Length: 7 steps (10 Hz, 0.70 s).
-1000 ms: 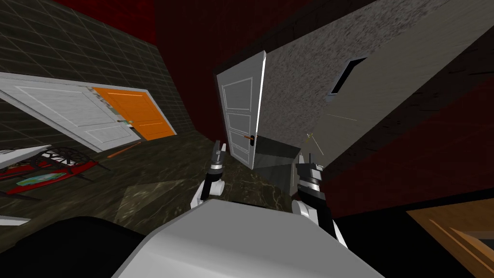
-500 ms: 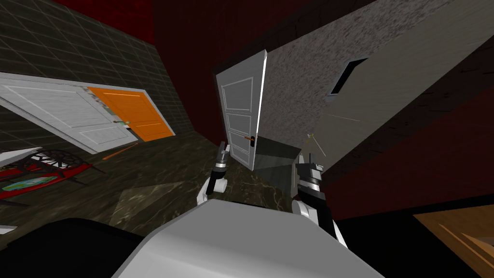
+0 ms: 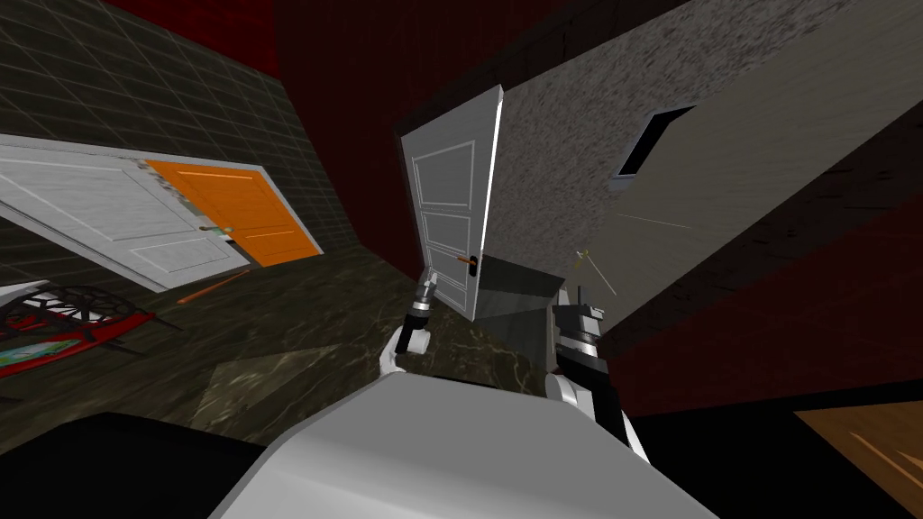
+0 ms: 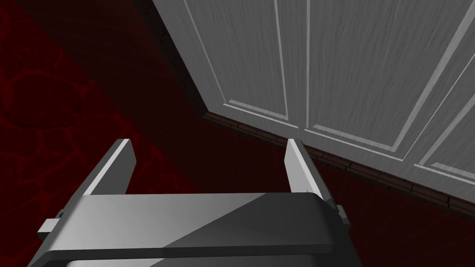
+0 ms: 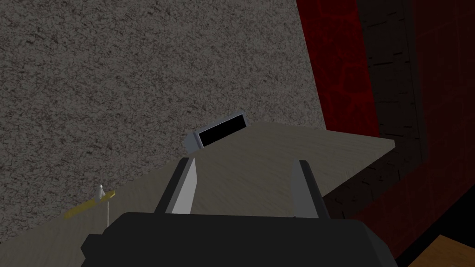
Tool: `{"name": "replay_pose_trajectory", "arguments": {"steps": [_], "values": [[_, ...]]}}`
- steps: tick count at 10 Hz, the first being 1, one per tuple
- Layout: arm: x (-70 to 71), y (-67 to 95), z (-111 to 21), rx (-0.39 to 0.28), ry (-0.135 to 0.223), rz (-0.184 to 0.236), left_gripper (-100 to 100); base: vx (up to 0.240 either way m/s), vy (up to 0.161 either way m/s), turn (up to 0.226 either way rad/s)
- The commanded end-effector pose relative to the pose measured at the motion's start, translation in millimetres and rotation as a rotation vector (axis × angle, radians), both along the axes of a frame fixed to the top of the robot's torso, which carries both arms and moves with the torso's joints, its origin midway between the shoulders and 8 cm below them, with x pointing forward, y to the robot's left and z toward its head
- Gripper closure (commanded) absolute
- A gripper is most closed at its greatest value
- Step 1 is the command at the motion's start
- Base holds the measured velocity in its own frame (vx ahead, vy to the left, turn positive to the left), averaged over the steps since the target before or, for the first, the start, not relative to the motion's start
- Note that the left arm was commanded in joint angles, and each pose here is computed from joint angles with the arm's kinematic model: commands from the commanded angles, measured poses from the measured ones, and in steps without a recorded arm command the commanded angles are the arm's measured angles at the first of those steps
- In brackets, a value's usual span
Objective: Push the door open
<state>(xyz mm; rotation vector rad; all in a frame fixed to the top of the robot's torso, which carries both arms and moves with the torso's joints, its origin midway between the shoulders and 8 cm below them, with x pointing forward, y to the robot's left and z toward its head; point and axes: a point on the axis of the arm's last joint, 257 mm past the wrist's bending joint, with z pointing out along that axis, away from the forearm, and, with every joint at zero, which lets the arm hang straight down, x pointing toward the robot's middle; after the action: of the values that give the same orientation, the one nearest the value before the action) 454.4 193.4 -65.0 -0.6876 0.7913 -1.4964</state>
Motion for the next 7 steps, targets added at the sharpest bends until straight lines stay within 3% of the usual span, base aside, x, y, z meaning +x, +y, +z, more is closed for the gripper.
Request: {"name": "replay_pose_trajectory", "arguments": {"steps": [1, 3, 7], "values": [[8.5, -5.8, -11.5, 0.0, 0.03, -0.01, -100, 0.057, 0.041, -0.018], [25.4, -20.2, -23.9, 0.001, 0.063, -0.044, -100, 0.067, 0.049, -0.029], [45.0, -35.6, -52.2, 0.006, 0.131, -0.076, -100, 0.05, 0.042, -0.018]]}}
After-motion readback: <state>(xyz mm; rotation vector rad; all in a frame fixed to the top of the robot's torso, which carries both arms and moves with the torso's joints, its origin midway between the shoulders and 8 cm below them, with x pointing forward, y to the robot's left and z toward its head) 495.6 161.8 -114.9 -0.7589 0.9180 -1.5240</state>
